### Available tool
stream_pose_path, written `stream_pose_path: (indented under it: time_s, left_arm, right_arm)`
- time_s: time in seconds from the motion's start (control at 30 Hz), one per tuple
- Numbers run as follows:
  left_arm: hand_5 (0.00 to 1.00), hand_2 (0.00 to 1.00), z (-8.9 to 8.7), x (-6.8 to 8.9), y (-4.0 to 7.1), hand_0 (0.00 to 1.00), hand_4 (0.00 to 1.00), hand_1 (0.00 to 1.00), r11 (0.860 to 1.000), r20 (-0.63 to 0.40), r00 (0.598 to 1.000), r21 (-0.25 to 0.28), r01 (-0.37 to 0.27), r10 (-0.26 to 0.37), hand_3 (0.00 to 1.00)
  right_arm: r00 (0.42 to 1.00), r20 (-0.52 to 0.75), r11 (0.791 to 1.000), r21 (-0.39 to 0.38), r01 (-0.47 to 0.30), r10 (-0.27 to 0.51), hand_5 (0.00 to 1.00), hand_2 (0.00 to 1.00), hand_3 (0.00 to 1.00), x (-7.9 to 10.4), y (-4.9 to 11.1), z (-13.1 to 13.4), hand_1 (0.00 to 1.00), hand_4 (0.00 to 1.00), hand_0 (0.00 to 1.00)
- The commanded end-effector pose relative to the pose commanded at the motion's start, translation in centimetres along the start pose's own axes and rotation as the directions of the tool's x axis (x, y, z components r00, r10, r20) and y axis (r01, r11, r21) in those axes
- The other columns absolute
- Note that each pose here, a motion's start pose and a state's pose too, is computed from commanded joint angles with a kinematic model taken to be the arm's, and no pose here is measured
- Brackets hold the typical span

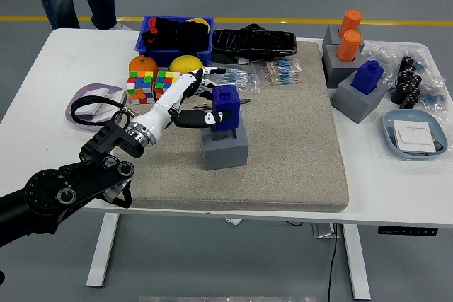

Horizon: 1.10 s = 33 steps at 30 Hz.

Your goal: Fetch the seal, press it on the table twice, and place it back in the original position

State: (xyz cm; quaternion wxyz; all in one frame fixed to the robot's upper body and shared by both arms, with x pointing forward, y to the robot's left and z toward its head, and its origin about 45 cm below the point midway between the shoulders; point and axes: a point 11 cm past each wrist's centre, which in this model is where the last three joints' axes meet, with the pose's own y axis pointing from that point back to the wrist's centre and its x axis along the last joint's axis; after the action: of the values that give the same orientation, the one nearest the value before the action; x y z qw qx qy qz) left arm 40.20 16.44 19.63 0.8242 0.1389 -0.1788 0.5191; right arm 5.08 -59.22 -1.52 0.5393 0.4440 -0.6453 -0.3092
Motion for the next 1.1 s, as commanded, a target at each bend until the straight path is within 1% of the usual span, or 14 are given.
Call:
stream_pose_path:
  time_s: [0.13, 0.27, 0.33, 0.47, 0.6, 0.77, 0.9, 1.1]
  left_arm:
    - [0.002, 0.422, 0.4, 1.1, 0.0, 0.557, 0.684, 0.433, 0.999, -0.007, 0.999, -0.021, -0.035, 0.035, 0.828]
    - [0.002, 0.423, 0.4, 2.8, 0.2, 0.559, 0.686, 0.436, 0.995, -0.006, 0.996, -0.035, -0.088, 0.088, 0.827]
    - [0.002, 0.423, 0.0, 3.7, 0.3, 0.559, 0.686, 0.436, 0.993, -0.006, 0.993, -0.029, -0.117, 0.117, 0.827]
    - [0.002, 0.424, -1.3, 5.7, 0.9, 0.56, 0.686, 0.44, 0.984, 0.013, 0.984, -0.004, -0.176, 0.176, 0.828]
    - [0.002, 0.424, -2.7, 7.0, 1.6, 0.56, 0.686, 0.44, 0.976, 0.027, 0.976, 0.024, -0.217, 0.216, 0.828]
    - [0.002, 0.422, -4.5, 7.3, 2.5, 0.566, 0.688, 0.442, 0.971, 0.041, 0.972, 0.06, -0.233, 0.23, 0.827]
    - [0.002, 0.42, -5.8, 6.9, 3.1, 0.565, 0.687, 0.445, 0.968, 0.044, 0.972, 0.085, -0.235, 0.232, 0.826]
    - [0.002, 0.417, -7.3, 6.5, 3.8, 0.568, 0.687, 0.448, 0.965, 0.05, 0.971, 0.116, -0.236, 0.232, 0.826]
  right_arm:
    - [1.0, 0.0, 1.0, -0.001, 0.002, -0.002, 0.697, 0.811, 0.799, -0.1, 0.0, 0.0, 0.811, 0.984, 0.911]
    - [1.0, 0.001, 1.0, -0.002, 0.002, -0.002, 0.696, 0.811, 0.798, -0.1, 0.0, 0.1, 0.811, 0.983, 0.911]
    - [1.0, 0.001, 1.0, -0.002, 0.002, -0.002, 0.696, 0.811, 0.798, -0.1, 0.0, 0.1, 0.811, 0.983, 0.911]
    - [1.0, 0.0, 1.0, -0.003, 0.003, -0.003, 0.697, 0.811, 0.8, -0.1, 0.0, 0.2, 0.809, 0.984, 0.911]
    - [1.0, 0.001, 1.0, -0.004, 0.003, -0.003, 0.697, 0.811, 0.8, -0.2, 0.0, 0.3, 0.809, 0.984, 0.911]
    - [1.0, 0.001, 1.0, -0.002, 0.004, -0.004, 0.696, 0.811, 0.799, -0.2, 0.0, 0.2, 0.81, 0.984, 0.911]
    - [1.0, -0.001, 1.0, -0.002, 0.005, -0.005, 0.696, 0.811, 0.799, -0.2, 0.0, 0.2, 0.81, 0.983, 0.911]
    - [1.0, -0.005, 1.0, -0.002, 0.008, -0.008, 0.695, 0.81, 0.799, -0.3, 0.0, 0.3, 0.811, 0.983, 0.911]
